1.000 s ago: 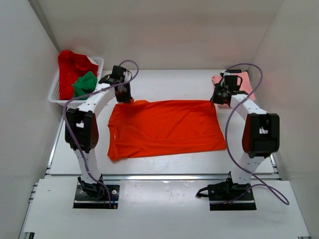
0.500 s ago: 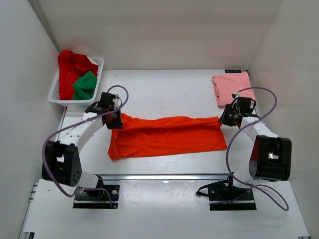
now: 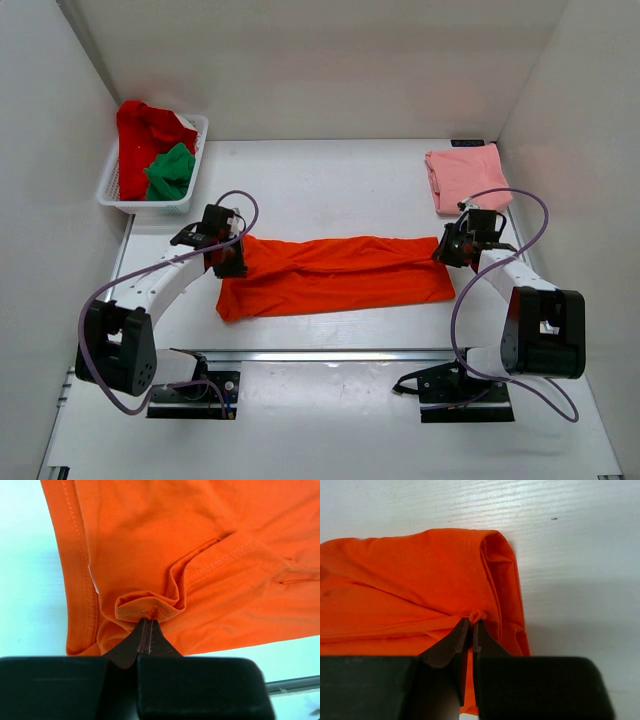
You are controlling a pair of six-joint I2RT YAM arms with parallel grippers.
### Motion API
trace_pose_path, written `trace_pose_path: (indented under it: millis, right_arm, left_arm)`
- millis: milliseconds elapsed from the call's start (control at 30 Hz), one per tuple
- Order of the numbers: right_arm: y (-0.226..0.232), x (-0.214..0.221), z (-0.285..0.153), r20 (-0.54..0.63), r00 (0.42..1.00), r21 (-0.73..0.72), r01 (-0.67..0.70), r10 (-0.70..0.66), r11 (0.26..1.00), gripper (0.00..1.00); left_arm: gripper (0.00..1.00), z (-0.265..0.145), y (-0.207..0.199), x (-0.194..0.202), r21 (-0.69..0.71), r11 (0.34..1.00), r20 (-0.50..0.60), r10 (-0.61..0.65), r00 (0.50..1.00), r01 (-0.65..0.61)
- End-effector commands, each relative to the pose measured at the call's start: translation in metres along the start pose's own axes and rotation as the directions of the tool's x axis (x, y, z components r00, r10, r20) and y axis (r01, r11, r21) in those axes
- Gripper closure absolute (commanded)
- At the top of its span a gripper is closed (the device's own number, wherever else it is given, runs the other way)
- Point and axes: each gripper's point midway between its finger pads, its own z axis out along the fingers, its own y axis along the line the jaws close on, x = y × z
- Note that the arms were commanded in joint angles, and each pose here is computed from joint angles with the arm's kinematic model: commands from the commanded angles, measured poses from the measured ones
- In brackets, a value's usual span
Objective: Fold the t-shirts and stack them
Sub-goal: Fold the other side of the tshirt into a rectangle
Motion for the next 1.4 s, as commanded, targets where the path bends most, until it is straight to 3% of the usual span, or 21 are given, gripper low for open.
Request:
trace_pose_path:
  millis: [0,500,600,667,733,800,867,967,1033,1167,1367]
  right_arm:
    - [0.001,-0.011,-0.003,0.051,0.999,0.017,0.013,-0.014,1.000,1.00]
    - [-0.007,-0.001,0.002,0.000,1.000,0.041,0.005,-0.005,0.999,1.00]
    - [-0.010,0.006,0.001,-0.058,0.998,0.074,0.003,0.001,0.997,1.00]
    - [-0.012,0.007,-0.002,-0.107,0.994,0.097,0.001,0.010,0.995,0.89]
    - [-0.010,0.000,-0.011,-0.118,0.993,0.108,0.008,0.005,0.994,0.50]
    - [-0.005,-0.009,-0.022,-0.095,0.995,0.105,0.033,-0.023,0.994,0.38]
    - [0.005,-0.025,-0.029,-0.034,0.997,0.096,0.077,-0.074,0.992,0.34]
    - [0.030,-0.056,-0.029,0.057,0.987,0.020,0.147,-0.148,0.989,0.42]
    - [0.036,-0.062,-0.019,0.055,0.988,-0.013,0.147,-0.146,0.989,0.48]
    - [0.052,-0.043,0.014,-0.035,0.987,-0.060,0.157,-0.159,0.986,0.50]
    - [0.050,0.011,0.034,-0.211,0.972,-0.054,0.095,-0.104,0.994,0.47]
  left_arm:
    - [1.00,-0.011,-0.012,-0.001,0.051,0.999,0.038,0.008,0.999,-0.010]
    - [1.00,-0.027,-0.027,0.031,0.111,0.994,-0.018,0.018,1.000,-0.016]
    - [1.00,-0.027,-0.035,0.041,0.148,0.989,-0.076,0.038,0.996,-0.027]
    - [0.79,-0.033,-0.041,0.041,0.165,0.986,-0.105,0.051,0.993,-0.033]
    - [0.60,-0.047,-0.049,0.025,0.185,0.982,-0.073,0.052,0.996,-0.037]
    - [0.42,-0.068,-0.056,-0.005,0.196,0.980,0.029,0.016,0.999,-0.021]
    - [0.37,-0.081,-0.060,-0.031,0.222,0.975,0.126,-0.018,0.992,-0.010]
    - [0.40,-0.069,-0.066,-0.040,0.197,0.980,0.131,0.000,0.991,-0.026]
    - [0.46,-0.045,-0.068,-0.030,0.179,0.983,0.067,0.017,0.998,-0.028]
    - [0.50,0.011,-0.068,0.001,0.119,0.993,-0.070,0.005,0.998,0.003]
    - [0.57,0.062,-0.068,0.013,0.058,0.998,-0.168,-0.005,0.986,0.015]
